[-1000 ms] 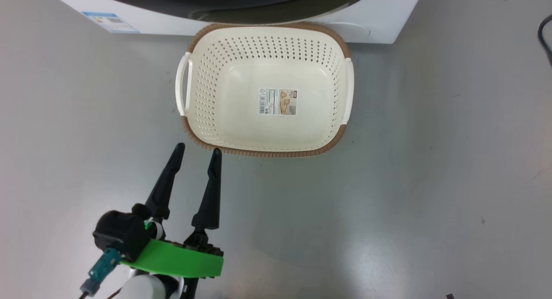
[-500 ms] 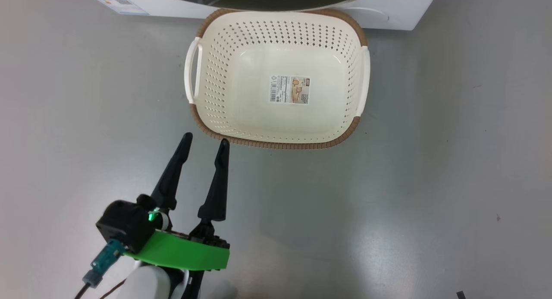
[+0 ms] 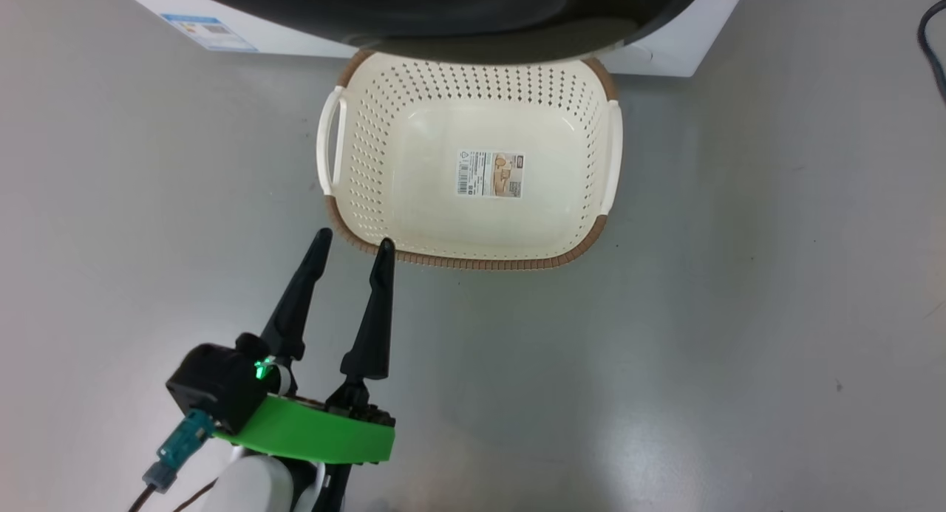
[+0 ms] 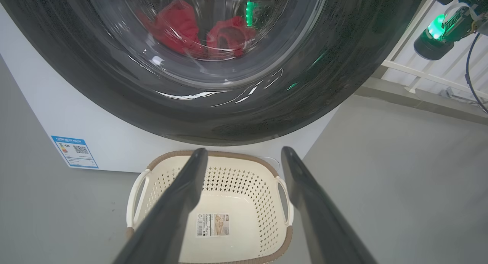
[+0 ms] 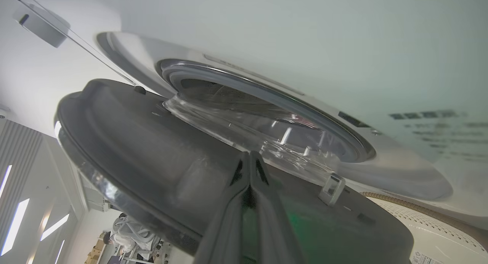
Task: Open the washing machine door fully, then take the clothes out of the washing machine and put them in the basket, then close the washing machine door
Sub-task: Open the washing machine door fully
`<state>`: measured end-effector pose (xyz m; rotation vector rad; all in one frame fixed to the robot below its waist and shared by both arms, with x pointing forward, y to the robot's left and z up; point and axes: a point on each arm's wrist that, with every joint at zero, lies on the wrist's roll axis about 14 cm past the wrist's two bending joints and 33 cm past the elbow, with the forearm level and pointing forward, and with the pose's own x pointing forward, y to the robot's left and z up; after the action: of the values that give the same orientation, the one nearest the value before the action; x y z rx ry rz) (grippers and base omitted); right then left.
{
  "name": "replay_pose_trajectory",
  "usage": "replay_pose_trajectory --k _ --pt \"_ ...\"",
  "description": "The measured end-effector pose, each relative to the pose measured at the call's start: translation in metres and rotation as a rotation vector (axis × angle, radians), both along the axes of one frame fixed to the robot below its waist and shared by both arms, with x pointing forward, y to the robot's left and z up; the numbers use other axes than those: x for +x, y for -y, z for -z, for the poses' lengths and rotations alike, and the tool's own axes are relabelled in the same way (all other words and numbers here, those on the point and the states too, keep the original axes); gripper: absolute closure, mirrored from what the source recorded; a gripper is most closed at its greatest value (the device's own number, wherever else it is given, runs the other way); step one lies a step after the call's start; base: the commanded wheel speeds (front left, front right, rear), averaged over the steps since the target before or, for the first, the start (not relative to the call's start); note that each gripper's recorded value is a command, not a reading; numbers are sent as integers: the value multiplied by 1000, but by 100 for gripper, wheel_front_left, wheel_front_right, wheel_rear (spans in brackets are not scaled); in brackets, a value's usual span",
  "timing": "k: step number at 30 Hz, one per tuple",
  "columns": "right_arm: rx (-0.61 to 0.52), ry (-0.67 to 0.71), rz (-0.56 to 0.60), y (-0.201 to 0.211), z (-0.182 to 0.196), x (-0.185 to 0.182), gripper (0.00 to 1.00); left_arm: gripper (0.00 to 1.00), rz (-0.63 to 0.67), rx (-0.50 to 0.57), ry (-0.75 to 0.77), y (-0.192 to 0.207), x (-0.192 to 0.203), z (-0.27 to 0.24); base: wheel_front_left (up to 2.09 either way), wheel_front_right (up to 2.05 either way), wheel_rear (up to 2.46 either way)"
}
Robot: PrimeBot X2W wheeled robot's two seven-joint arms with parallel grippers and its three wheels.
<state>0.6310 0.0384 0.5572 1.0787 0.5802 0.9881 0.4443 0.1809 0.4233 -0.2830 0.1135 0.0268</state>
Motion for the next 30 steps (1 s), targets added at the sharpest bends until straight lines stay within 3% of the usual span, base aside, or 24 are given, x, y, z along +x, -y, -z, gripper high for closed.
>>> replay_pose_trajectory --k 21,30 --pt "-17 -14 -106 -20 -7 -69 100 0 -4 -7 75 3 -11 -33 0 0 0" --pt "-38 -22 -204 -34 -6 -108 100 0 -8 -11 87 3 -23 -41 0 0 0"
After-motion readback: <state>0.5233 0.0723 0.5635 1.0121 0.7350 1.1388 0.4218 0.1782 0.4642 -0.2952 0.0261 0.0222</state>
